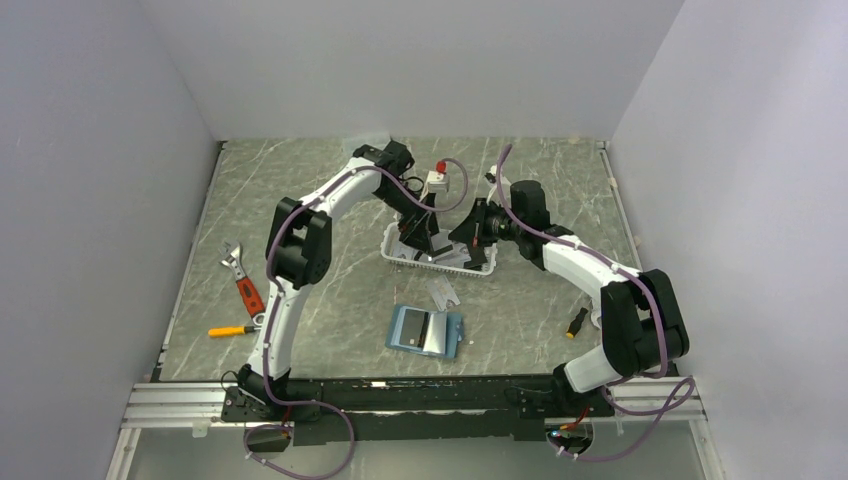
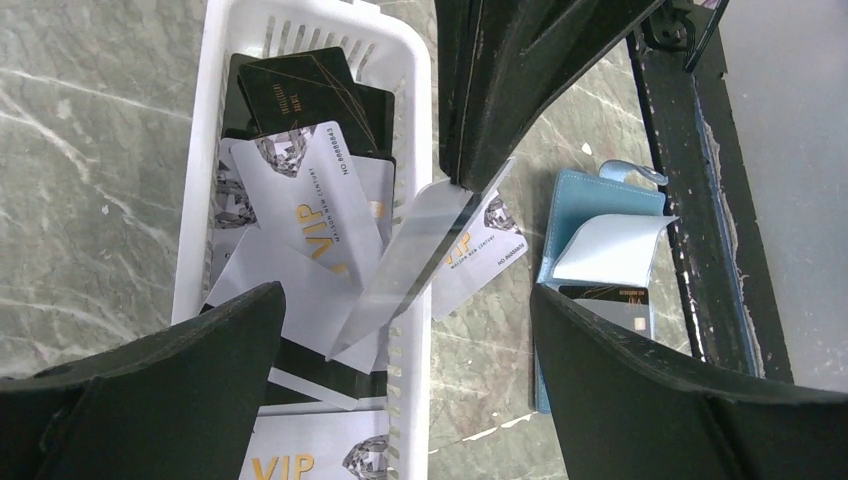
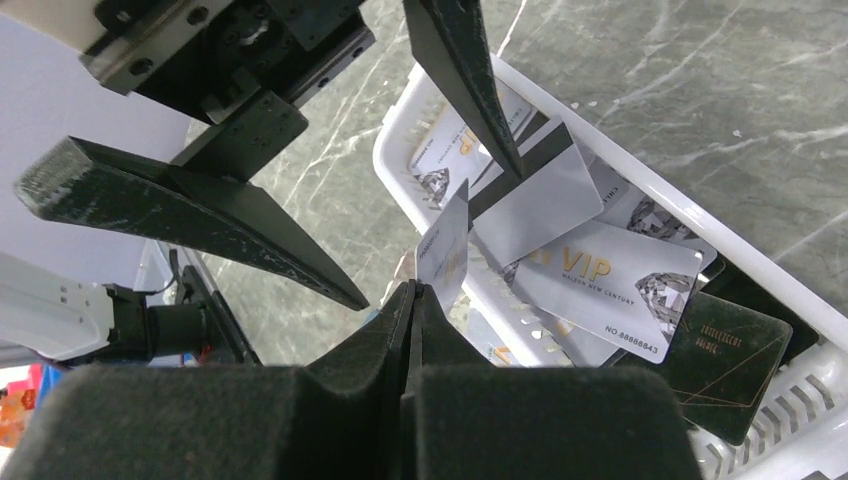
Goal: Put the credit cards into the card holder
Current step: Pick up the credit card from the storage box.
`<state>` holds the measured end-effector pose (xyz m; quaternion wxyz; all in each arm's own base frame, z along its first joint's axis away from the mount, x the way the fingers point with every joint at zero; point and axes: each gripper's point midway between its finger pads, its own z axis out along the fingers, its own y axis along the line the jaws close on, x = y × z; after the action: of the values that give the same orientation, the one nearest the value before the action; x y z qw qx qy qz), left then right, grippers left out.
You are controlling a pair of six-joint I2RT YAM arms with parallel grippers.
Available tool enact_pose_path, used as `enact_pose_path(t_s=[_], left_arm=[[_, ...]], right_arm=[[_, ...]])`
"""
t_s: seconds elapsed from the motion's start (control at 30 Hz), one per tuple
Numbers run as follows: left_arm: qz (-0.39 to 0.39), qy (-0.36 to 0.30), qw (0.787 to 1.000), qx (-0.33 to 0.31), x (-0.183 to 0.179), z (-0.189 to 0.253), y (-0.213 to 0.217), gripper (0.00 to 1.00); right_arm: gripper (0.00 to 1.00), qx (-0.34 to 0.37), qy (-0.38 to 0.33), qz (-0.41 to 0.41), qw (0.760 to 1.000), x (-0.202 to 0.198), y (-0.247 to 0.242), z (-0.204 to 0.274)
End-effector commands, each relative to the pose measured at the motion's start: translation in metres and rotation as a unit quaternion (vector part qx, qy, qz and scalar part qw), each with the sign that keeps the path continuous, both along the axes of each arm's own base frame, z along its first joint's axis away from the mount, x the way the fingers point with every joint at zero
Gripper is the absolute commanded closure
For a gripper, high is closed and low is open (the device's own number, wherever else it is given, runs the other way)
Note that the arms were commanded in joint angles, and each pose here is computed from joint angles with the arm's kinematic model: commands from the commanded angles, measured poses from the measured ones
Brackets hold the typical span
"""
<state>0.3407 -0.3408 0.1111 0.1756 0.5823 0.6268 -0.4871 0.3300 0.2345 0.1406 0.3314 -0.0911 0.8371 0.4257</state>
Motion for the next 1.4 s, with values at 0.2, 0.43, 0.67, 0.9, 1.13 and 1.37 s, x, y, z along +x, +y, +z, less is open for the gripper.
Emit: enact_pose_path(t_s=[0.2,0.43,0.67,0.9,1.13,1.37], left_arm=[[-0.048,-0.039,0.997,-0.056,-0.015,0.030,-0.011,0.01],[-0.059,-0.043,0.995,-0.064,-0.022,0.035,-0.009,0.01],[-0.041,-0.034,0.997,-0.050,-0.021,0.038,-0.008,0.01],[-0.005,-0.002,1.000,-0.016,-0.019,0.037,-0.006,0.01],[0.008,0.028,1.000,-0.011,-0.027,0.048,-0.005,0.01],[-0.026,0.063,0.997,-0.036,-0.048,0.061,0.000,0.01]], right_arm=[[1.00,0.017,-0.055,0.045,0.997,0.004,0.010,0.038],[1.00,0.020,-0.055,0.054,0.997,0.003,0.012,0.037],[1.00,0.023,-0.055,0.055,0.997,0.000,0.011,0.037],[1.00,0.026,-0.057,0.056,0.996,-0.002,0.010,0.039],[1.00,0.030,-0.058,0.058,0.996,-0.004,0.010,0.041],[1.00,0.043,-0.063,0.064,0.995,-0.010,0.009,0.044]])
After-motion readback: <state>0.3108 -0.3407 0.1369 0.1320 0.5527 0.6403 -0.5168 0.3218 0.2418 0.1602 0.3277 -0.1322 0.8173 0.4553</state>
